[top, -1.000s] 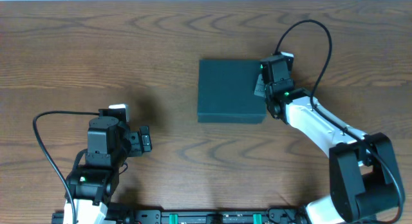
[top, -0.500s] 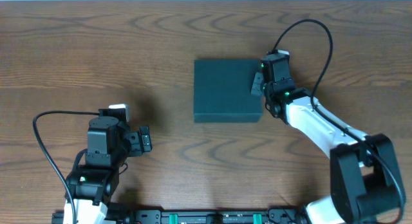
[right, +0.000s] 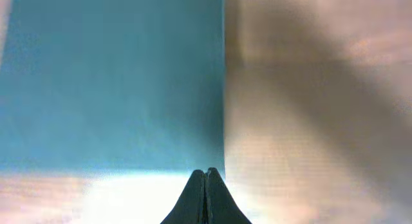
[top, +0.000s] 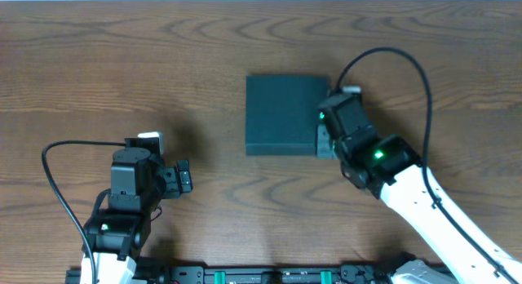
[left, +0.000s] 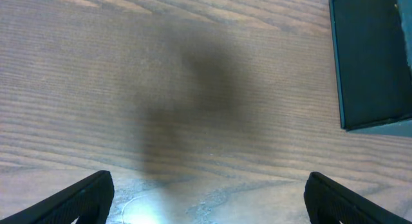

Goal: Pack container

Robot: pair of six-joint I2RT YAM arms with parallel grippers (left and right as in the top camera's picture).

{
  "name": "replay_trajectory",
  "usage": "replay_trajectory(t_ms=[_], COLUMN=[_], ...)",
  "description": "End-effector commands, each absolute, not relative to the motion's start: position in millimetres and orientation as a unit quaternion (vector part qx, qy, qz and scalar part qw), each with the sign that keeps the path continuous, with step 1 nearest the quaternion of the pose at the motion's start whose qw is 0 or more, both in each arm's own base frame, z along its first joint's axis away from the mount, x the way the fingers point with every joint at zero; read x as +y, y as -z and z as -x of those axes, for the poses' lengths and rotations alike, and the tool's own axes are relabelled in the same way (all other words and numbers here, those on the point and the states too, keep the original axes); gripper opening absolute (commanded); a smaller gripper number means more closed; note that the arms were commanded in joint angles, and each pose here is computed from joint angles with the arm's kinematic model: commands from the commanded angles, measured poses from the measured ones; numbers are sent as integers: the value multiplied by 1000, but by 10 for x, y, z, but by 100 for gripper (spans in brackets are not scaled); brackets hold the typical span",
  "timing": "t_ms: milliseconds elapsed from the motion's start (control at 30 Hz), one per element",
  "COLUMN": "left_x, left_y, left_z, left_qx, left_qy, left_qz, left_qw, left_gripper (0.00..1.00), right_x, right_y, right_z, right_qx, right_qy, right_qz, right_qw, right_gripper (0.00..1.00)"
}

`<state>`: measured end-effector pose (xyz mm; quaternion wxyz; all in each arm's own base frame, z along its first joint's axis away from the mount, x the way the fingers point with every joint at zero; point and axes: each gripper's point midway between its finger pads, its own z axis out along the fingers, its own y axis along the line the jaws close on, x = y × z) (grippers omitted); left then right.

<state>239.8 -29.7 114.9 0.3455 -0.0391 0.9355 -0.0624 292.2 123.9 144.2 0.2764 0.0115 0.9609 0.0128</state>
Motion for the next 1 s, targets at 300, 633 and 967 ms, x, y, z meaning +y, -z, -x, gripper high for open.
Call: replay_trajectory(t_ms=[300, 633, 967], left_x=[-275, -275, -275], left_y=[-1132, -1132, -1132], left_z=[-2391, -2391, -2391], left_qx=[936, 936, 936], left_qy=[58, 58, 58], left_qz=[40, 40, 40], left_qw=[345, 345, 345], left_gripper=[95, 95, 95], right_x=[1845, 2120, 2019], right_y=[-870, -378, -294], right_z=[-2546, -2722, -3008], right_qx=[972, 971, 967], right_qy=[-78, -107, -95], right_qz=[40, 62, 48], right_qw=[217, 203, 233], right_gripper=[1, 1, 1])
